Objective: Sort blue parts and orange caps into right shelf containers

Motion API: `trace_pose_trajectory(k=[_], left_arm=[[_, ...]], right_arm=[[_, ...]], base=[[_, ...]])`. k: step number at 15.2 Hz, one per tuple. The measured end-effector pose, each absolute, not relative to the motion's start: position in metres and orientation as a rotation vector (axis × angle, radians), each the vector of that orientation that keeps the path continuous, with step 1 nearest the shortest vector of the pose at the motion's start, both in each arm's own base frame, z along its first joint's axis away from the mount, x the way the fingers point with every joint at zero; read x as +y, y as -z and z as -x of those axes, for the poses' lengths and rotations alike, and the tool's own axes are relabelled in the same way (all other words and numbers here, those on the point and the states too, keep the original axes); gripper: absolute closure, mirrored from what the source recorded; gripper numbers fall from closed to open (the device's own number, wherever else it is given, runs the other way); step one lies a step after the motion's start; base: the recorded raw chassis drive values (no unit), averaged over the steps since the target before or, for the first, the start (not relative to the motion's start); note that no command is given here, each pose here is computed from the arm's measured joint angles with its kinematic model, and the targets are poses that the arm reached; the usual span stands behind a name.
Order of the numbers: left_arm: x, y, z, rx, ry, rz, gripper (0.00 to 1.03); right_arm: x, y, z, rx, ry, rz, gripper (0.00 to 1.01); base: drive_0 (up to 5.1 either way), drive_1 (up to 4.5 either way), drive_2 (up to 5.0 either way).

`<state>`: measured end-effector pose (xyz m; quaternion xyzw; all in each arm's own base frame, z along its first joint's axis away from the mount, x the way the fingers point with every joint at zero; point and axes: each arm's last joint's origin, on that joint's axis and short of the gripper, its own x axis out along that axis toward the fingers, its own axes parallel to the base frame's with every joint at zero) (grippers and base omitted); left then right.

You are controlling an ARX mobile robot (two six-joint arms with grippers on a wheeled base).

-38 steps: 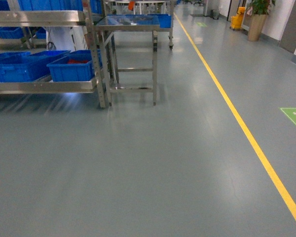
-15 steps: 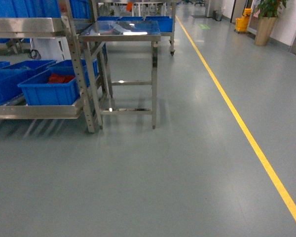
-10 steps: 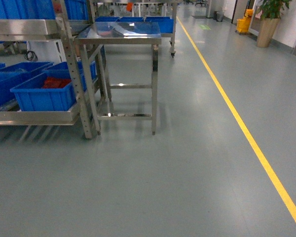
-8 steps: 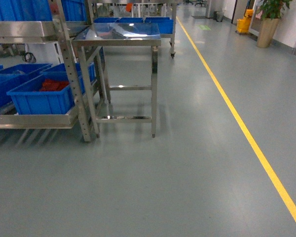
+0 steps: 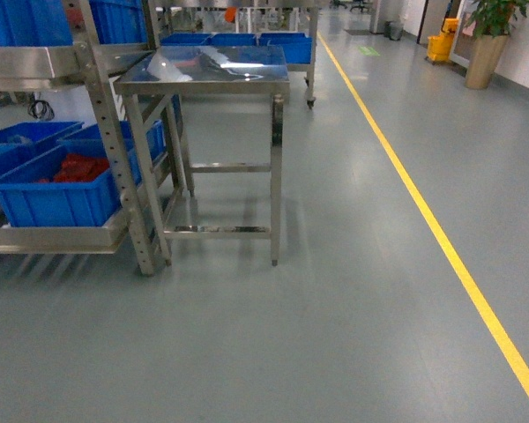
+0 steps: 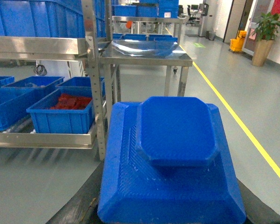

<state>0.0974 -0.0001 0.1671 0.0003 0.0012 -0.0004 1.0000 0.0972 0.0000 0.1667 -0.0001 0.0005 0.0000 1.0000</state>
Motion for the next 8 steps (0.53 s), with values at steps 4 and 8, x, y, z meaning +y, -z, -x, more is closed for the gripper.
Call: trace_pose_trajectory(k=[4, 8], left_arm=[[-0.0001, -0.1671, -0.0974, 0.003, 0.000, -0.001, 0.60], [-0.0001, -0.1672, -0.0974, 0.002, 0.001, -0.001, 0.60]], right_arm=[[0.0000, -0.1669, -0.0972, -0.001, 0.000, 0.000, 0.56], [0.0000, -0.1670, -0.0972, -0.002, 0.000, 0.001, 0.56]], base=[[0.0, 4.27, -4.3], [0.0, 4.27, -4.3]])
